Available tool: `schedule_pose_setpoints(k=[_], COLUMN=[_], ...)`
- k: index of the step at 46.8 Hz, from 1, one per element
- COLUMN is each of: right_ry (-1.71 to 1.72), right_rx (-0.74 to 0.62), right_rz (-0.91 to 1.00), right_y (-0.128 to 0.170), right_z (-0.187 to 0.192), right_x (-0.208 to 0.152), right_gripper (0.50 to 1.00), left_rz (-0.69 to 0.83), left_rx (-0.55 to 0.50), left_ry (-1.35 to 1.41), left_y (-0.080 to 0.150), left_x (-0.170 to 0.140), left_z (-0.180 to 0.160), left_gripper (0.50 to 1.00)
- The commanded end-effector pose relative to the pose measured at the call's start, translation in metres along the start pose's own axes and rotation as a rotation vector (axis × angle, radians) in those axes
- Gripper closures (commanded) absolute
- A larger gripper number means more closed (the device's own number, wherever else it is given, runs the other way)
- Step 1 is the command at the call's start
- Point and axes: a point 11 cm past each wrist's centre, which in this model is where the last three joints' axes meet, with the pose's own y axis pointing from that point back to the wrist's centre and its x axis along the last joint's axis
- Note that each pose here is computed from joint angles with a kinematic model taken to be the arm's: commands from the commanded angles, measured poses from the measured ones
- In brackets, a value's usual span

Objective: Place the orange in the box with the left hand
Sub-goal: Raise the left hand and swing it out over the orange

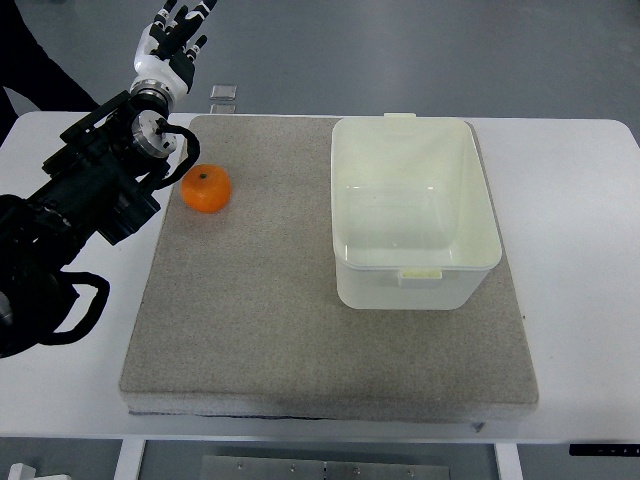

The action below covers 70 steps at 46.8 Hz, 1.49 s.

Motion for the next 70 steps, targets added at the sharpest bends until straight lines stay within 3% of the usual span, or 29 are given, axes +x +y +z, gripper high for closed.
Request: schedule_pose_setpoints(k=[1,23,30,43,50,70], right_ry=[0.001,0.0,0.0,0.001,0.001,0.001], right_rx=[0.0,0.0,0.0,0.0,0.0,0.0], right_rz=[0.0,0.001,0.0,0.0,0.0,0.001], right_y=[0.0,0.0,0.0,0.0,0.0,0.0], right_z=[0.0,0.0,0.0,0.0,0.0,0.0], right_x=[0.0,0.0,0.0,0.0,0.0,0.0], right_gripper=[0.556,0.556,0.556,0.556,0.556,0.556], left_rz=[0.003,-0.023,-0.169,-0.548,-0.676,-0.756], left_rx=[0.002,0.004,0.034,-0.022,0.009,0.272], left_ry=[0.0,-0.008,-0.179,-0.608,-0.787,-1.253], left_y=[0.0,0.0,0.002,0.011,0.019,0.029], left_x=[0.002,-0.005,-0.036,-0.064,-0.062,-0.017], left_z=[-0.001,0.0,-0.003,0.083,0.101,0.043], left_gripper=[0.51,0.51,0.51,0.51,0.51,0.51])
